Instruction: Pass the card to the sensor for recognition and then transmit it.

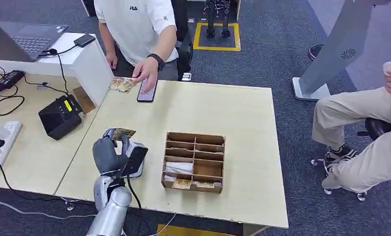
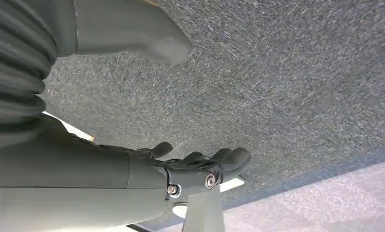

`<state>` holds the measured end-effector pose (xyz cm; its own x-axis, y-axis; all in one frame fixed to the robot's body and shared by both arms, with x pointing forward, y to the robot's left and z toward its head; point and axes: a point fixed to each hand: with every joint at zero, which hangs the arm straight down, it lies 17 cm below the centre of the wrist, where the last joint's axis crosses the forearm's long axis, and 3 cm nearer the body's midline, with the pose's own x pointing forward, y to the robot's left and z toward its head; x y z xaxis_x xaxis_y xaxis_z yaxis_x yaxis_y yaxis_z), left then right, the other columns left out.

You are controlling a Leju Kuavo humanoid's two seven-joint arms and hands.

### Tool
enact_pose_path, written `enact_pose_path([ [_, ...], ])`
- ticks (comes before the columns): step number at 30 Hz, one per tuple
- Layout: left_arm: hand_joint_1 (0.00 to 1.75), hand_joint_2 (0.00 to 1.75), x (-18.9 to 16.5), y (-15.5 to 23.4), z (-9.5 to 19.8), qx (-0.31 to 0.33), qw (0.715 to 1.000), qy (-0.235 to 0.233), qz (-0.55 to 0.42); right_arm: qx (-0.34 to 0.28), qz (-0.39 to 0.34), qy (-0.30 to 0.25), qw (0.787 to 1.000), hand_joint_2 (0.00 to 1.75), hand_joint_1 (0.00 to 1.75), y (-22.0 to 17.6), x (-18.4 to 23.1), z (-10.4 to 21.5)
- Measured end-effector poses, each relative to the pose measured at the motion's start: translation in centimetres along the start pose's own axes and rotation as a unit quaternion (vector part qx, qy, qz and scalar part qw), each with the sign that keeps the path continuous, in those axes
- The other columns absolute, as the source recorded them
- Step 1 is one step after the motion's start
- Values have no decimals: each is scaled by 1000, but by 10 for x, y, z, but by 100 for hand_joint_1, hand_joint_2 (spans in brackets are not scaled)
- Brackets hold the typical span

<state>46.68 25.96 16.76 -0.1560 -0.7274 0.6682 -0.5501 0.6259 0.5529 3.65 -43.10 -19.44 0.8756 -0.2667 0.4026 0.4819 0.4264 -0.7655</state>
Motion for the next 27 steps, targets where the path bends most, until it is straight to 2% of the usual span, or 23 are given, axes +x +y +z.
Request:
enact_pose_path([
  [11, 175, 175, 56, 5, -78, 20, 996, -26, 78, 18, 7, -21, 1000, 175, 0, 12, 7, 7],
  [17, 175, 175, 74, -1, -108, 13, 996, -34, 79, 29, 17, -34, 999, 175, 0, 19, 11, 10],
  [22, 173, 175, 79, -6, -120, 7, 997, -36, 72, 33, 17, -39, 999, 175, 0, 22, 13, 11],
  [24, 152, 175, 78, -10, -125, 2, 997, -32, 67, 35, 16, -40, 998, 175, 0, 24, 14, 11],
  [25, 115, 175, 78, -11, -128, 0, 997, -30, 66, 36, 16, -40, 998, 175, 0, 25, 15, 12],
  [26, 3, 175, 76, -13, -130, -3, 998, -28, 63, 37, 15, -41, 998, 175, 0, 26, 16, 12],
  [27, 0, 175, 76, -15, -132, -6, 998, -28, 59, 39, 16, -42, 998, 175, 0, 27, 17, 13],
])
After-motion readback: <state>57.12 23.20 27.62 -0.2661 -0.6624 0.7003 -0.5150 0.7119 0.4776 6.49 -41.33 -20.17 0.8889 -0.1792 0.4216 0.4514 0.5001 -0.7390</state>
